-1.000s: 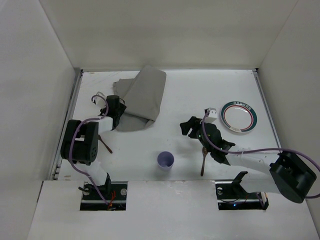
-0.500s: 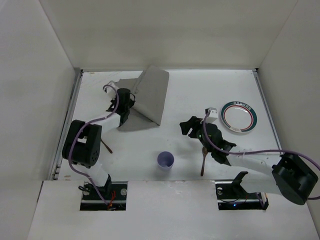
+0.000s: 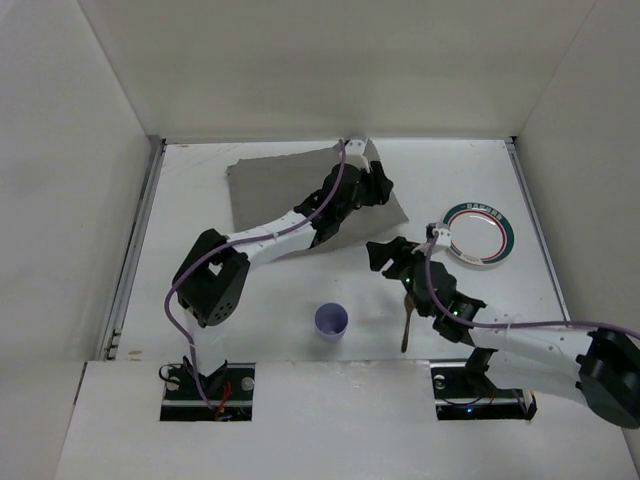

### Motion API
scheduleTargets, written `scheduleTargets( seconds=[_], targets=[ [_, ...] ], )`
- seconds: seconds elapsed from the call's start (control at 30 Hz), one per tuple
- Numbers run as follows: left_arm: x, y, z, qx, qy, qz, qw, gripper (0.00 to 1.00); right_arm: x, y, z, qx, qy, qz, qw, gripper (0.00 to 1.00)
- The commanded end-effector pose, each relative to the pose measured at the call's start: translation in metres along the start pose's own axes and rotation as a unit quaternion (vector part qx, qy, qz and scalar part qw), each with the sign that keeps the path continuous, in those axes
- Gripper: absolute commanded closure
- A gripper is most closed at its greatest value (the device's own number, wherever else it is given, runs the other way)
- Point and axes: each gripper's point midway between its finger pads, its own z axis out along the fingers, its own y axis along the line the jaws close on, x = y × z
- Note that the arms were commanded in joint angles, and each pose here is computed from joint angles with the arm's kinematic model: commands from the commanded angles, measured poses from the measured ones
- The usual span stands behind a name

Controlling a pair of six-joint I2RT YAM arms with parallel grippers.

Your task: Set the dinner table for one person

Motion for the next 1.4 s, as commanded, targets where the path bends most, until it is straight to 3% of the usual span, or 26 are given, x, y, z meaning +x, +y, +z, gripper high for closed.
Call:
scheduleTargets(
  seconds=[0.0,0.13,0.23,0.3,0.4,0.47,0.57,0.73,0.87,1.1,1.37],
  targets=[
    [-0.014,-0.019,-0.003,0.064,-0.006,0.001,0.998,0.54,-0.035,-0.004,-0.011,0.019,-0.076,0.035,0.996,0.33],
    [-0.022,-0.004,-0.019,0.061,-0.011,-0.028,0.998,0.53,-0.037,-0.016,-0.008,0.034,-0.079,0.028,0.996,0.33],
    [-0.024,0.038,-0.041,-0.006,-0.025,-0.062,0.998,0.53,-0.034,-0.024,-0.001,0.043,-0.067,0.021,0.997,0.38],
    [-0.016,0.08,-0.064,-0.078,-0.04,-0.091,0.992,0.54,-0.03,-0.032,0.005,0.054,-0.057,0.016,0.997,0.48],
    [0.013,0.138,-0.105,-0.182,-0.053,-0.128,0.974,0.54,-0.023,-0.041,0.013,0.068,-0.041,0.014,0.997,0.73],
    [0.034,0.165,-0.131,-0.234,-0.055,-0.14,0.96,0.54,-0.018,-0.046,0.017,0.075,-0.03,0.019,0.997,0.8],
    [0.056,0.187,-0.159,-0.279,-0.059,-0.158,0.945,0.54,-0.013,-0.058,0.026,0.096,-0.023,0.022,0.995,0.78],
    [0.081,0.215,-0.185,-0.336,-0.065,-0.174,0.923,0.52,-0.006,-0.075,0.046,0.139,0.006,0.068,0.988,0.46],
    [0.094,0.238,-0.194,-0.369,-0.07,-0.199,0.905,0.48,0.006,-0.08,0.07,0.164,0.039,0.128,0.977,0.37],
    [0.111,0.251,-0.205,-0.383,-0.071,-0.242,0.889,0.47,0.049,-0.101,0.099,0.22,0.093,0.217,0.947,0.4],
    [0.124,0.273,-0.223,-0.401,-0.071,-0.287,0.867,0.46,0.064,-0.119,0.11,0.262,0.091,0.275,0.921,0.46]
  ],
)
